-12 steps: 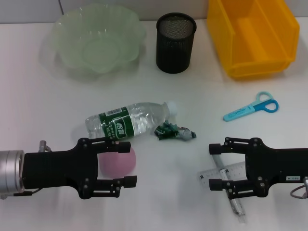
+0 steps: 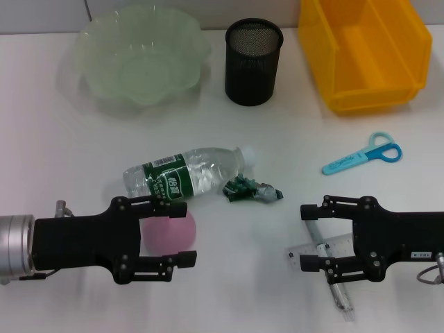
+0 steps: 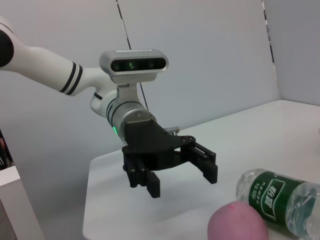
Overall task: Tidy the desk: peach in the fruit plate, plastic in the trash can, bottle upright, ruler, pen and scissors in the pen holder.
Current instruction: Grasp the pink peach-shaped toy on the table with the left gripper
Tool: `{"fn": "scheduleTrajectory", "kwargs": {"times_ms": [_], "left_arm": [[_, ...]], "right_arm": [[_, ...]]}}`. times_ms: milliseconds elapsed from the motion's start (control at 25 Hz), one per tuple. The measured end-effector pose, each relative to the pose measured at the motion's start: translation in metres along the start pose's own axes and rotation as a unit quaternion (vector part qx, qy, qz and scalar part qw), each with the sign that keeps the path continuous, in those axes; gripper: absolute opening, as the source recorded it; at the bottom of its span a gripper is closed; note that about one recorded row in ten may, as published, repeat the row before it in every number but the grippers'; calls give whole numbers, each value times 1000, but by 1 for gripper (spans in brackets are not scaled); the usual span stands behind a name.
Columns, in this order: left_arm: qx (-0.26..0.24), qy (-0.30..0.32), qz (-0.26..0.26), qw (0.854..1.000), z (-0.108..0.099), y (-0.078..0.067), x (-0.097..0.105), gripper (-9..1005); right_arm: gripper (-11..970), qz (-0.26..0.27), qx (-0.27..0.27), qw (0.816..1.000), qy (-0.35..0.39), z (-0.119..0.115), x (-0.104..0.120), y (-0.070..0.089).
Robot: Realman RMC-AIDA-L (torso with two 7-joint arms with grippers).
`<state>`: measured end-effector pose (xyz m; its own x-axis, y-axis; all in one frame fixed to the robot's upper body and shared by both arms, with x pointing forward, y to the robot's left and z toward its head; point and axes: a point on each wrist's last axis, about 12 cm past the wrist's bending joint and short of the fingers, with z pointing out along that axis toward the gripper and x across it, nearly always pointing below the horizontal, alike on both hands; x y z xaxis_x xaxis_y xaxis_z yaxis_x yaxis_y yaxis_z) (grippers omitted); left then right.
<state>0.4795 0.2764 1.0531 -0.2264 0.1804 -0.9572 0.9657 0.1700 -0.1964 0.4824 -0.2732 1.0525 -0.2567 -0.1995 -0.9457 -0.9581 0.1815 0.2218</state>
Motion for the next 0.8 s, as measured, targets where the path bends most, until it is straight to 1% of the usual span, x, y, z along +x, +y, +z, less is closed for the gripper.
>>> {"fn": "scheduleTrajectory", "kwargs": {"times_ms": [240, 560, 800], "left_arm": [[-23, 16, 19, 999, 0, 5, 4, 780], [-36, 63, 35, 997, 6, 11, 11, 779], [-41, 67, 56, 995, 8, 12, 11, 778]], "right_arm": [[810, 11, 7, 1000, 3, -1, 0, -2], [807, 24, 10, 1000, 3, -1, 0, -3], [805, 31, 14, 999, 6, -2, 1, -4]]}}
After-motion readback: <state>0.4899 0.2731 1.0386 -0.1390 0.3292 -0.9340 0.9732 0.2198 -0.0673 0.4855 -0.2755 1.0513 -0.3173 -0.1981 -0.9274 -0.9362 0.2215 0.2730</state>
